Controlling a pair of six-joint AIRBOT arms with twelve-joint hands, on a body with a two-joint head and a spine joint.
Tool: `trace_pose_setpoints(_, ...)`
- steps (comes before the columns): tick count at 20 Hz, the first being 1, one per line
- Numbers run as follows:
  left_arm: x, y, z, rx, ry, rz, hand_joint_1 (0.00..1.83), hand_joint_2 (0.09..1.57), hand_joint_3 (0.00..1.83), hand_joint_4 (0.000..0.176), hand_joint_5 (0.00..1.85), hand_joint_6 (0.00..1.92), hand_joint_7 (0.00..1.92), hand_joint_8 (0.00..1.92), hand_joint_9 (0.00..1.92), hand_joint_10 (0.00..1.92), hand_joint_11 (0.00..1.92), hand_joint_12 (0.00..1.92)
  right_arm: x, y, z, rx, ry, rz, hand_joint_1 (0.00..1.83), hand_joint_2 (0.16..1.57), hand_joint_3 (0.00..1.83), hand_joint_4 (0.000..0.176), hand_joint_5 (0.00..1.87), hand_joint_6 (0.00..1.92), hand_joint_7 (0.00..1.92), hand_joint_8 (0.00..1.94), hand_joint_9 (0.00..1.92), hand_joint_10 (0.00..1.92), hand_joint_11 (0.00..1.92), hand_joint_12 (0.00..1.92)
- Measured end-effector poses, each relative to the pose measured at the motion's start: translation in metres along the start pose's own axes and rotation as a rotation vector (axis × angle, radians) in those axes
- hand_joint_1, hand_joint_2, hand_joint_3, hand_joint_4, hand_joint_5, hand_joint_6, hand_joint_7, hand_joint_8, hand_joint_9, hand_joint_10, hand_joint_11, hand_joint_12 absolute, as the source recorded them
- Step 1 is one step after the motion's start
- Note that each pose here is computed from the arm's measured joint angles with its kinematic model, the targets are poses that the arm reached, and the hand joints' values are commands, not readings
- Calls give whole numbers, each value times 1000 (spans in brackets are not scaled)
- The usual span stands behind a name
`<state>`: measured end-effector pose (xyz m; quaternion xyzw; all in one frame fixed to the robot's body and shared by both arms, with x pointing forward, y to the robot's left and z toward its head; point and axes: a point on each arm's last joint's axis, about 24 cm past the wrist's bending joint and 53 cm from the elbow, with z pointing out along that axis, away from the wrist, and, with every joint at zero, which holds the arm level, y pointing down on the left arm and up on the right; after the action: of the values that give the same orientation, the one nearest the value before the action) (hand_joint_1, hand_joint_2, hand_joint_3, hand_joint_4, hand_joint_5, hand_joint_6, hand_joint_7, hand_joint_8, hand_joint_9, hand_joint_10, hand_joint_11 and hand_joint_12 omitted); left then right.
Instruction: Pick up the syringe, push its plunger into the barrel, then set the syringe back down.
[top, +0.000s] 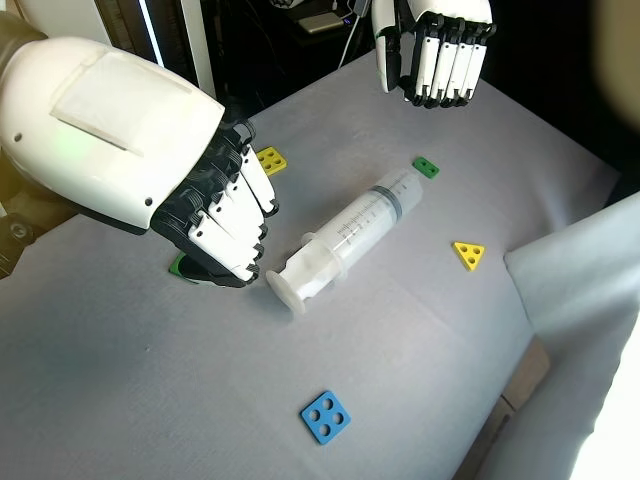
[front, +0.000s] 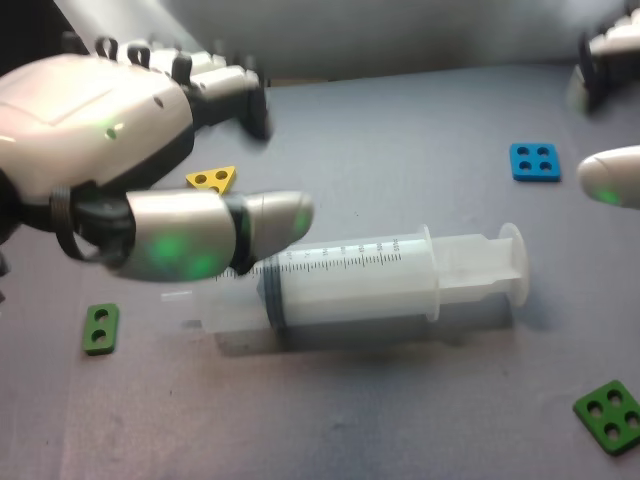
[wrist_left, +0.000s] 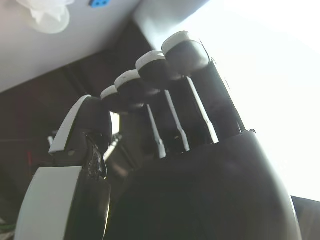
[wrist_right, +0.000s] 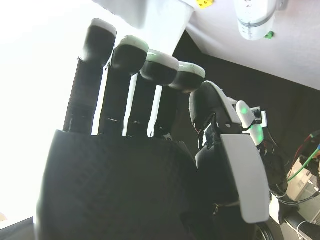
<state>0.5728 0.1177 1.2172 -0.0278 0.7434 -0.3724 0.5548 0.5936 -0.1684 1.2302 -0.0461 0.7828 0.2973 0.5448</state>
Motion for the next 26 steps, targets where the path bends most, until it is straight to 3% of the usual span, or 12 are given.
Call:
trace_pose_setpoints(8, 4, -1, -1, -2, 14, 40, 0, 1163, 9, 0, 212, 1, 187, 2, 152, 2, 0, 274, 0, 1, 0, -2, 1, -1, 0, 1144, 8, 0, 187, 2, 147, 3, 103, 4, 0, 248)
trace_pose_setpoints(12, 4, 13, 0, -54, 19, 42, 0, 1162, 0, 0, 268, 2, 256, 2, 239, 3, 0, 504, 0, 0, 0, 0, 0, -2, 0, 1157, 8, 0, 176, 2, 155, 2, 110, 2, 0, 255)
trace_pose_setpoints(14, 5, 19, 1, -68, 29, 29, 0, 1196, 14, 0, 260, 0, 246, 0, 228, 0, 0, 494, 0, 1, 0, -3, 2, -2, 0, 1158, 4, 0, 176, 0, 154, 1, 109, 0, 0, 248)
trace_pose_setpoints(15, 6, 22, 0, -82, 39, -1, 484, 1180, 0, 0, 139, 13, 123, 13, 124, 10, 0, 376, 0, 1, 0, -2, 1, -2, 0, 1159, 4, 0, 169, 0, 147, 0, 104, 0, 0, 243)
trace_pose_setpoints(16, 10, 27, -2, -120, 39, -74, 738, 1108, 0, 0, 65, 5, 40, 5, 41, 5, 0, 204, 0, 1, 0, -2, 1, -2, 0, 1160, 5, 0, 168, 0, 145, 0, 101, 0, 0, 242)
trace_pose_setpoints(17, 11, 28, -4, -143, 26, -82, 892, 999, 0, 0, 17, 0, 7, 0, 7, 0, 0, 89, 0, 1, 0, -2, 1, -3, 0, 1156, 2, 0, 176, 2, 156, 2, 112, 3, 0, 299)
trace_pose_setpoints(19, 8, 25, -8, -167, 3, -46, 971, 851, 0, 0, 48, 2, 11, 1, 27, 2, 0, 222, 0, 1, 0, -2, 1, -3, 0, 1153, 0, 0, 168, 0, 146, 1, 103, 1, 0, 290)
trace_pose_setpoints(20, 5, 29, -9, -185, -10, -51, 961, 848, 2, 0, 62, 3, 23, 2, 47, 4, 0, 306, 1, 1, 0, -4, 2, -3, 0, 1153, 0, 0, 162, 0, 140, 0, 96, 0, 0, 272)
trace_pose_setpoints(22, 2, 44, -9, -230, -17, -108, 1006, 901, 10, 0, 82, 3, 49, 2, 76, 4, 0, 436, 1, 1, 0, -4, 3, -3, 0, 1155, 1, 0, 151, 2, 131, 1, 81, 1, 0, 206)
trace_pose_setpoints(24, -5, 52, -9, -249, -34, -110, 1070, 902, 4, 0, 69, 0, 7, 0, 33, 0, 0, 416, 0, 1, 0, -3, 2, -6, 0, 1145, 0, 0, 176, 6, 151, 4, 101, 6, 0, 248)
trace_pose_setpoints(26, -5, 56, -11, -265, -26, -83, 1075, 904, 3, 0, 73, 2, 3, 0, 31, 1, 0, 412, 1, 2, 0, -6, 4, -6, 0, 1142, 0, 0, 177, 4, 146, 1, 100, 4, 0, 251)
